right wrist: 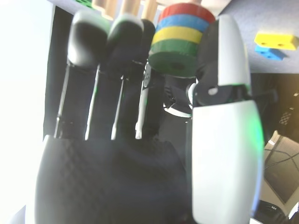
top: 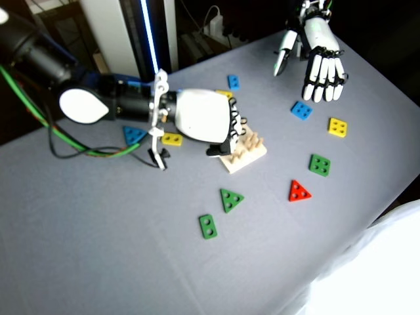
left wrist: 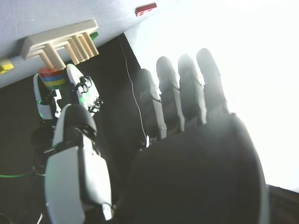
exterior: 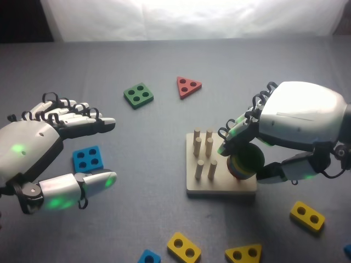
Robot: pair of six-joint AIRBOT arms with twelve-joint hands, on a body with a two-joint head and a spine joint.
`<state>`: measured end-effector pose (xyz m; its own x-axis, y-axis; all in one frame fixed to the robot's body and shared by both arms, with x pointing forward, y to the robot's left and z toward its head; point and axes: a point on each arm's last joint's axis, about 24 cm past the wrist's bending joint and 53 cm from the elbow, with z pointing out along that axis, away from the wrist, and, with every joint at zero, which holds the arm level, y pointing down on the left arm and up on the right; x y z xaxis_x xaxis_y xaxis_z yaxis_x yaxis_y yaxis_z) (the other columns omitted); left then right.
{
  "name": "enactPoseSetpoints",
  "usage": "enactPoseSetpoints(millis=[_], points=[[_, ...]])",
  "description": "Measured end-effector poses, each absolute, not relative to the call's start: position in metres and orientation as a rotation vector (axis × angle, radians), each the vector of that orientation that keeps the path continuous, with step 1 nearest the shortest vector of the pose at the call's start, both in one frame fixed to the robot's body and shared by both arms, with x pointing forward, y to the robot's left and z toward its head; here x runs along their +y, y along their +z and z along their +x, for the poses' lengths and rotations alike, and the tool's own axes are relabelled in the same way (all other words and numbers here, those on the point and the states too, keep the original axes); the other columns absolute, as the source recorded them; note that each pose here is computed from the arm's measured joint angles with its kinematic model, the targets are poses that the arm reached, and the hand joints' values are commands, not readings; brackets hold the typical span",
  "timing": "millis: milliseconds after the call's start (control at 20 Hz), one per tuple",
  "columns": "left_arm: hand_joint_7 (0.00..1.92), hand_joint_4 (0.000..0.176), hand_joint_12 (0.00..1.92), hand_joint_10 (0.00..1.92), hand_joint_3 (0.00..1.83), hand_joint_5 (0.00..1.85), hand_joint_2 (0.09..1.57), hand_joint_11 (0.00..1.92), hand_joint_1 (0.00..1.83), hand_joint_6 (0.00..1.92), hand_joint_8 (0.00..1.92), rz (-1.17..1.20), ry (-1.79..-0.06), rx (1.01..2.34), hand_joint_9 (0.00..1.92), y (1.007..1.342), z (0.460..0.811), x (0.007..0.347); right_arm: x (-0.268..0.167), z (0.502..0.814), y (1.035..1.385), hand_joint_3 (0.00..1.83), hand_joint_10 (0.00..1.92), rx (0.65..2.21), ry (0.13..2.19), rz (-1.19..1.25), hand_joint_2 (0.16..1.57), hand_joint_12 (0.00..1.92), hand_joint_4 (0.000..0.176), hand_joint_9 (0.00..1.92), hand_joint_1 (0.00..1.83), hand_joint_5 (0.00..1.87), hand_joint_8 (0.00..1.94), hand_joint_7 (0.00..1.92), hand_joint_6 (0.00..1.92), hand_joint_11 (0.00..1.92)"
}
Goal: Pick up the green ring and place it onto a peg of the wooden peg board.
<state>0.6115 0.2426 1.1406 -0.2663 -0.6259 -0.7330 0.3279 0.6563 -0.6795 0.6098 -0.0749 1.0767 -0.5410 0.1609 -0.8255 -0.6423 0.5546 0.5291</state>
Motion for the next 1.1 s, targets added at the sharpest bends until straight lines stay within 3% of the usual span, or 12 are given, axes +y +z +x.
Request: enactPoseSetpoints(millis=[50, 100, 150, 250, 350, 400, 450, 500, 600, 650, 750, 1100], points=[[0.46, 0.051, 0.51, 0.00, 0.00, 0.54, 1.11, 0.00, 0.49, 0.00, 0.00, -0.252, -0.929, 1.597, 0.26, 1.1407, 0.6115, 0.2427, -0.0754, 0.6100, 1.0762, 0.00, 0.86, 1.877, 1.104, -0.384, 1.04, 1.30, 0.000, 1.19, 1.28, 1.26, 0.99, 1.08, 0.35, 1.07], [0.46, 0.051, 0.51, 0.00, 0.00, 0.54, 1.11, 0.00, 0.51, 0.00, 0.00, -0.253, -0.930, 1.597, 0.26, 1.1407, 0.6116, 0.2428, -0.0755, 0.6101, 1.0761, 0.00, 0.95, 1.878, 1.106, -0.382, 1.05, 1.36, 0.000, 1.18, 1.29, 1.30, 1.08, 1.05, 0.24, 1.08], [0.46, 0.048, 0.51, 0.00, 0.00, 0.54, 1.11, 0.00, 0.52, 0.00, 0.00, -0.254, -0.931, 1.597, 0.26, 1.1407, 0.6116, 0.2428, -0.0755, 0.6101, 1.0760, 0.00, 1.27, 1.879, 1.105, -0.383, 1.08, 1.63, 0.000, 1.11, 1.28, 1.29, 1.26, 0.96, 0.18, 1.09], [0.47, 0.046, 0.51, 0.00, 0.00, 0.54, 1.11, 0.00, 0.50, 0.00, 0.00, -0.255, -0.933, 1.596, 0.27, 1.1409, 0.6115, 0.2427, -0.0753, 0.6097, 1.0758, 0.00, 1.83, 1.878, 1.105, -0.386, 1.08, 1.90, 0.000, 1.04, 1.21, 1.10, 1.56, 0.77, 0.72, 1.18], [0.47, 0.042, 0.52, 0.00, 0.00, 0.55, 1.11, 0.00, 0.50, 0.00, 0.00, -0.256, -0.933, 1.595, 0.26, 1.1411, 0.6116, 0.2428, -0.0740, 0.6080, 1.0749, 0.00, 1.91, 1.879, 1.104, -0.401, 1.08, 1.92, 0.000, 1.02, 1.18, 1.05, 1.71, 0.62, 0.84, 1.22], [0.48, 0.036, 0.54, 0.00, 0.00, 0.55, 1.12, 0.00, 0.51, 0.00, 0.00, -0.255, -0.933, 1.594, 0.27, 1.1412, 0.6114, 0.2430, -0.0735, 0.6075, 1.0745, 0.01, 1.54, 1.880, 1.104, -0.402, 1.11, 1.71, 0.000, 0.85, 1.16, 0.97, 1.18, 0.55, 0.99, 0.96], [0.48, 0.034, 0.54, 0.00, 0.00, 0.55, 1.12, 0.00, 0.52, 0.00, 0.00, -0.256, -0.933, 1.594, 0.27, 1.1410, 0.6113, 0.2431, -0.0732, 0.6071, 1.0743, 0.00, 1.41, 1.880, 1.105, -0.405, 1.12, 1.65, 0.000, 0.82, 1.15, 0.95, 0.92, 0.59, 1.02, 0.90], [0.47, 0.044, 0.54, 0.00, 0.00, 0.54, 1.12, 0.00, 0.51, 0.00, 0.00, -0.258, -0.932, 1.594, 0.27, 1.1410, 0.6115, 0.2434, -0.0730, 0.6066, 1.0734, 0.00, 1.04, 1.882, 1.101, -0.412, 1.05, 1.35, 0.000, 0.58, 1.16, 0.69, 0.48, 0.46, 0.36, 0.62], [0.46, 0.047, 0.54, 0.00, 0.00, 0.53, 1.12, 0.00, 0.50, 0.00, 0.00, -0.259, -0.931, 1.599, 0.26, 1.1396, 0.6110, 0.2440, -0.0734, 0.6060, 1.0708, 0.00, 0.68, 1.892, 1.093, -0.419, 1.02, 1.17, 0.036, 0.51, 1.19, 0.66, 0.10, 0.49, 0.02, 0.47], [0.45, 0.045, 0.50, 0.00, 0.00, 0.54, 1.12, 0.00, 0.50, 0.00, 0.00, -0.260, -0.930, 1.600, 0.25, 1.1393, 0.6110, 0.2443, -0.0741, 0.6062, 1.0687, 0.00, 0.51, 1.901, 1.086, -0.419, 1.03, 1.15, 0.063, 0.46, 1.15, 0.59, 0.03, 0.44, 0.00, 0.35], [0.47, 0.047, 0.54, 0.00, 0.00, 0.54, 1.11, 0.00, 0.51, 0.00, 0.00, -0.261, -0.931, 1.597, 0.26, 1.1399, 0.6111, 0.2445, -0.0747, 0.6066, 1.0675, 0.00, 0.32, 1.906, 1.081, -0.418, 1.06, 1.16, 0.078, 0.42, 1.09, 0.52, 0.00, 0.40, 0.00, 0.22], [0.46, 0.043, 0.51, 0.00, 0.00, 0.56, 1.11, 0.00, 0.52, 0.00, 0.00, -0.267, -0.929, 1.596, 0.26, 1.1398, 0.6114, 0.2456, -0.0734, 0.6052, 1.0676, 0.00, 0.19, 1.909, 1.091, -0.412, 1.05, 1.23, 0.073, 0.46, 1.10, 0.52, 0.00, 0.40, 0.00, 0.16]])
